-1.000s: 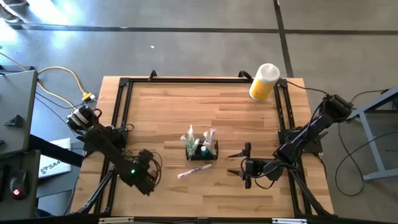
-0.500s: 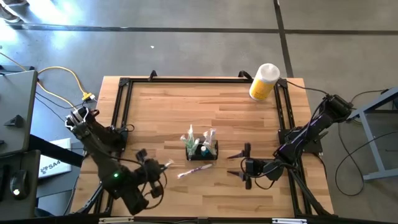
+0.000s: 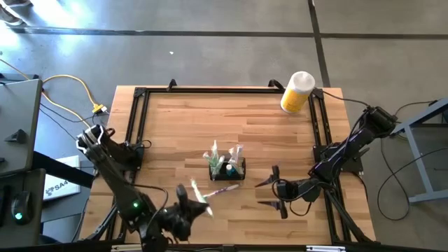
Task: Pick & Place toothbrushing station
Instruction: Put the green toothbrush into the black wire organizer
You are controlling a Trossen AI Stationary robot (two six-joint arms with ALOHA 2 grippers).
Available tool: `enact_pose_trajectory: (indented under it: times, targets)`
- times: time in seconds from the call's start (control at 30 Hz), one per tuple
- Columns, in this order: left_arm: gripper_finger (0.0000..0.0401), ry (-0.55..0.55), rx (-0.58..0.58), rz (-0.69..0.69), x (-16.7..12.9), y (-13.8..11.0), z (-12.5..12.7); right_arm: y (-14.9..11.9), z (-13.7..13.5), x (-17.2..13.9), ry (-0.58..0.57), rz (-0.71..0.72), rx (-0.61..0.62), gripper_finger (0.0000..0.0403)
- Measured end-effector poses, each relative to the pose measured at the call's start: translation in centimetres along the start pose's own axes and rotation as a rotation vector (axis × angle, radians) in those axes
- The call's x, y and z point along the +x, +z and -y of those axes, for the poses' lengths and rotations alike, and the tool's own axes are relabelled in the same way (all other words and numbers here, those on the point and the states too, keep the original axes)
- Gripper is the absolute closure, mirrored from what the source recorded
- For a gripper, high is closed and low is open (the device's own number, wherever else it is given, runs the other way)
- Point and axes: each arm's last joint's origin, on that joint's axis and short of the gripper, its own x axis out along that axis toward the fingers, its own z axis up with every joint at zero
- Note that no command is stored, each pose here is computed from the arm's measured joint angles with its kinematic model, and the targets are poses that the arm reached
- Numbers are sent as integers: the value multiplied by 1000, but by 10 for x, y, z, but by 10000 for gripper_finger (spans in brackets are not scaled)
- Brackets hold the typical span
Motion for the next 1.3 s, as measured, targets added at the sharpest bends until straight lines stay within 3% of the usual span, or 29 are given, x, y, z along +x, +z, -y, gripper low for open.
enact_pose_trajectory:
  times: [0.23, 0.5, 0.9, 1.07, 1.3]
  targets:
    - [391, 2, 485, 15, 16, 1, 31, 1, -1, 0, 30, 4, 71, 149]
    - [391, -12, 822, 51, 32, -1, 62, 5, -4, 0, 138, 32, 103, 149]
    - [391, 73, 1044, 128, 49, 12, 68, 22, 0, 3, 330, 155, 273, 149]
    - [391, 113, 1148, 130, 64, 16, 57, 28, 10, 7, 327, 201, 352, 149]
    - [391, 127, 1198, 172, 88, 17, 40, 36, 21, 10, 273, 279, 390, 149]
